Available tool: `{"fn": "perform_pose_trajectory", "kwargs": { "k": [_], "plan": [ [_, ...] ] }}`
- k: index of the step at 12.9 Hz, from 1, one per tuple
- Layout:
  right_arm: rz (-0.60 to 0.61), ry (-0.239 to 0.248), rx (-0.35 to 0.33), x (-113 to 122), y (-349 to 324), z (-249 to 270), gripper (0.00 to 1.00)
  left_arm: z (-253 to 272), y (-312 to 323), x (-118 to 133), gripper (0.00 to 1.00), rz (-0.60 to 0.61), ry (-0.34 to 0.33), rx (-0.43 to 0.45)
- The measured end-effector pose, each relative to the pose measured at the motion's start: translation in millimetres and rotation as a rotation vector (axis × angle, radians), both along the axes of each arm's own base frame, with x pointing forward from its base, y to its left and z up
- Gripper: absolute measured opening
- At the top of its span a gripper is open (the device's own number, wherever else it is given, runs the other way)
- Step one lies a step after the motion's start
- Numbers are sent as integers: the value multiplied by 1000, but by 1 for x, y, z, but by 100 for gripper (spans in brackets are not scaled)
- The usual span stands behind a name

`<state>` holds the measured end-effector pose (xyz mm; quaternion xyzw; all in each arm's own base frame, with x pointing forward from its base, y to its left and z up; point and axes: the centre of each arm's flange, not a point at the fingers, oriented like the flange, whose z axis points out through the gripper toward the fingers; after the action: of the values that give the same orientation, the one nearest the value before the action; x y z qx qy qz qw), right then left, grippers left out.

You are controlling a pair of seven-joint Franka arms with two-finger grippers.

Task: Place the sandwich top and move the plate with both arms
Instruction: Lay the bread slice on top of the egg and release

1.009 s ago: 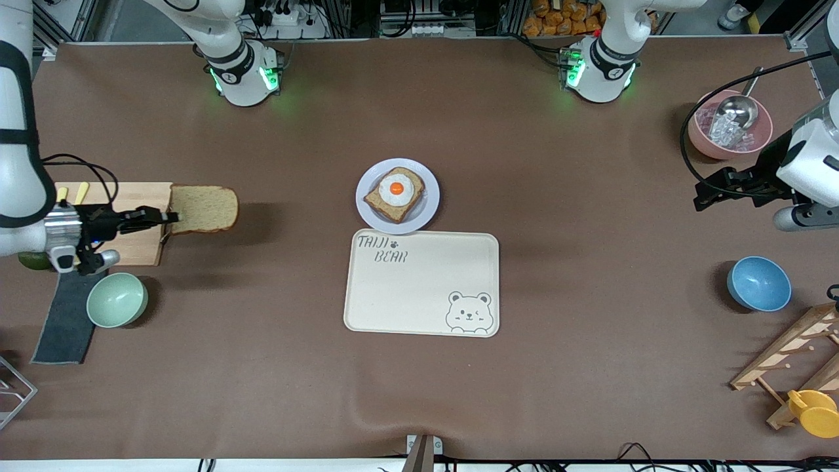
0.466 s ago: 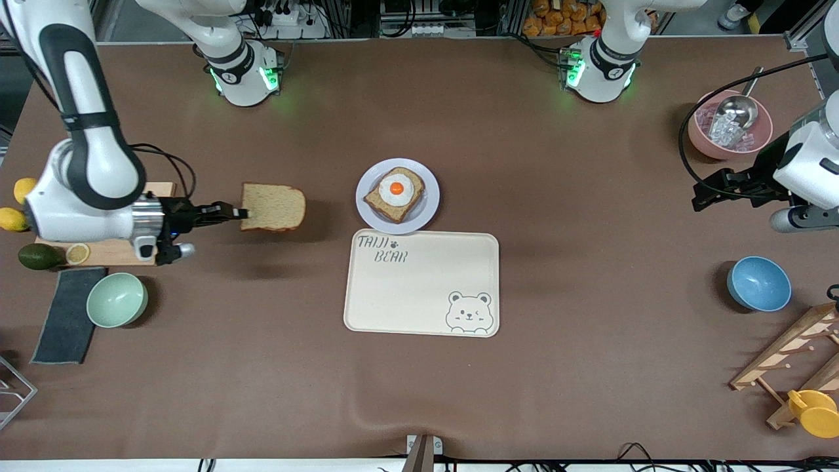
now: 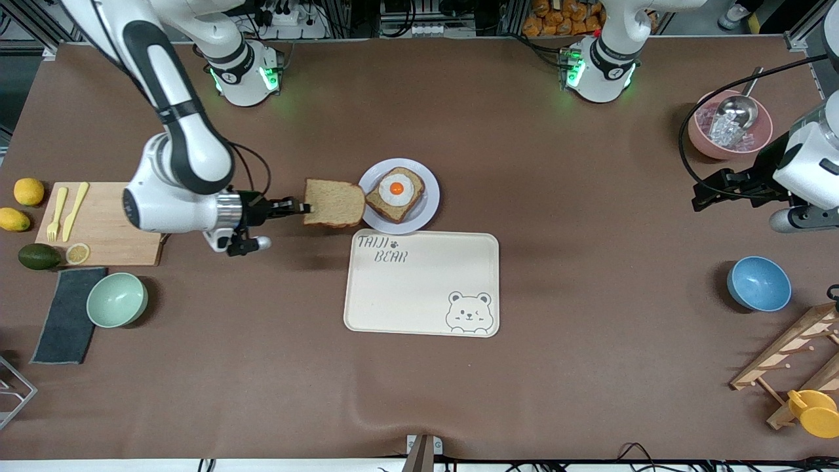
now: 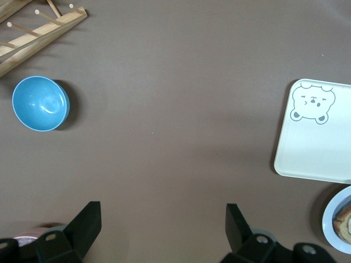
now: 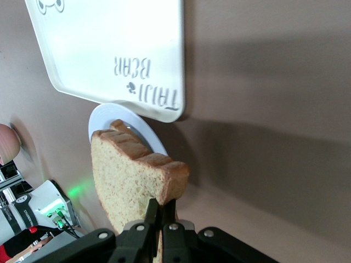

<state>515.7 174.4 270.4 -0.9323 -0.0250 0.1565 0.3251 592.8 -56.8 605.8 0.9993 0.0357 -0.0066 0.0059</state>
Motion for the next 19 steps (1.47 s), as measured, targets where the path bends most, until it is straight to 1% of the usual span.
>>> {"fn": "perform_pose_trajectory", "kwargs": {
  "k": [1,4,6,10,13,16,19],
  "plan": [
    [-1,2,5,-4,11,-2,6,0,0,0,100,0,0,0],
    [-1,29,21,-20,30,-12,6,0,0,0,100,0,1,0],
    [0,35,29,-29,44,-16,6,-1,0,0,100,0,2,0],
    [30,3,5,-50,83,-24,6,-3,0,0,100,1,6,1],
    [17,2,12,-55,90,-26,6,-4,0,0,100,1,8,1],
    [23,-24,-4,-62,105,-31,6,-4,1,0,100,2,8,1],
    [31,-28,-19,-66,112,-39,6,-4,2,0,100,3,8,1]
  ]
}}
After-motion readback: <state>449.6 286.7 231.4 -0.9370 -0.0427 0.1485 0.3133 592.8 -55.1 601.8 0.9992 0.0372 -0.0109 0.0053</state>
